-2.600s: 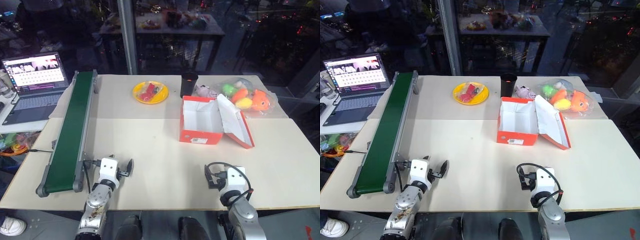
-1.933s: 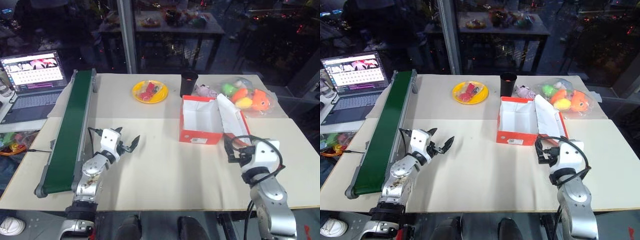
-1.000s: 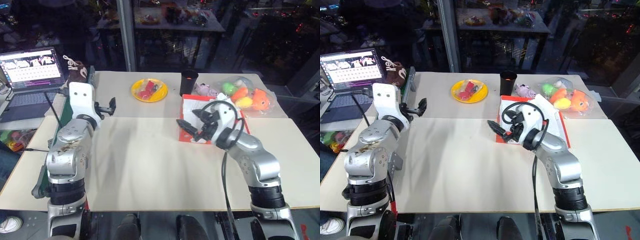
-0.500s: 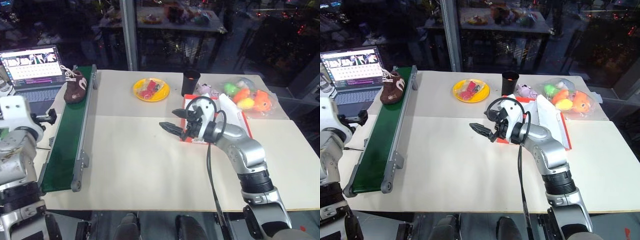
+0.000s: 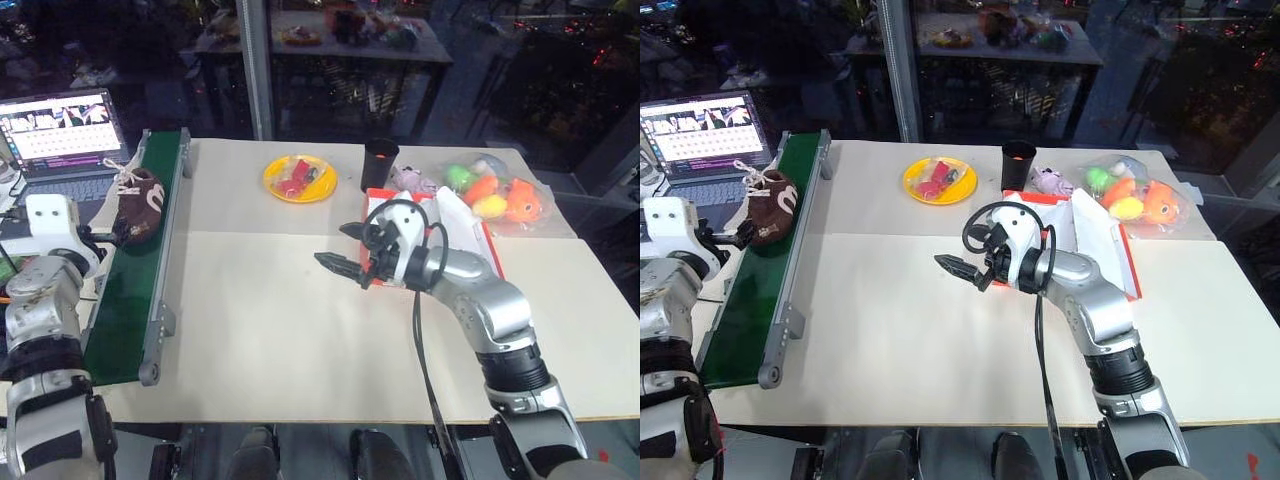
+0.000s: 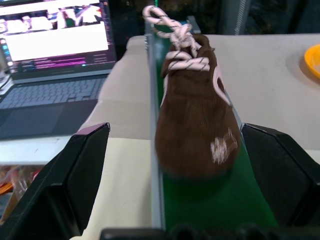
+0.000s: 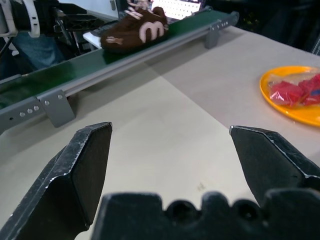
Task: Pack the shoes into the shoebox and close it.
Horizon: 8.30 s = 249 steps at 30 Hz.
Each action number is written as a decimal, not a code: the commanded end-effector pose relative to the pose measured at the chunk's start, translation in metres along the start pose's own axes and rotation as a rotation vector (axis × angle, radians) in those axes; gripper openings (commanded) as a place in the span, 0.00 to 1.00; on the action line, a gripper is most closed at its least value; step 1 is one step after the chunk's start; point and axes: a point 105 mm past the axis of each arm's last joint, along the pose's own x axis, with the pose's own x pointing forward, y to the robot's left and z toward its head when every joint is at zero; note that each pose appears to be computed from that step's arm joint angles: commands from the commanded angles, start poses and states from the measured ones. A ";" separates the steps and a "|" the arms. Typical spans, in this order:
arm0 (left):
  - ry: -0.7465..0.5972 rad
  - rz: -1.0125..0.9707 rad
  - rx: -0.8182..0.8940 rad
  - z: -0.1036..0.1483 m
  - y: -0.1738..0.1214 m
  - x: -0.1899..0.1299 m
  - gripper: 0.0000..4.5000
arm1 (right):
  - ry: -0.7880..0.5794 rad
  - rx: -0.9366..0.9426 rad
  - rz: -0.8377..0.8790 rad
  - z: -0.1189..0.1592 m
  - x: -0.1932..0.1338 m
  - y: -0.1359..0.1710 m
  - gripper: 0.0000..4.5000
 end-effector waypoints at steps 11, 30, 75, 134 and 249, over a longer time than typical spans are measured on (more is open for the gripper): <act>0.108 -0.079 -0.088 -0.018 -0.013 0.014 0.58 | 0.002 -0.041 -0.031 0.011 -0.008 0.001 1.00; -0.327 -0.596 -0.258 0.143 -0.209 -0.019 0.08 | -0.309 0.534 -0.176 0.064 -0.005 -0.033 1.00; -0.225 -0.685 -0.311 0.128 -0.256 -0.037 1.00 | -0.109 0.400 -0.783 0.036 -0.064 -0.140 0.06; -0.084 -0.069 -0.047 0.025 -0.108 -0.055 1.00 | -0.013 0.081 0.082 0.019 -0.026 0.000 0.98; -0.221 -1.070 -0.306 0.116 -0.314 -0.086 0.81 | -0.492 0.833 -0.201 0.089 -0.009 -0.063 0.10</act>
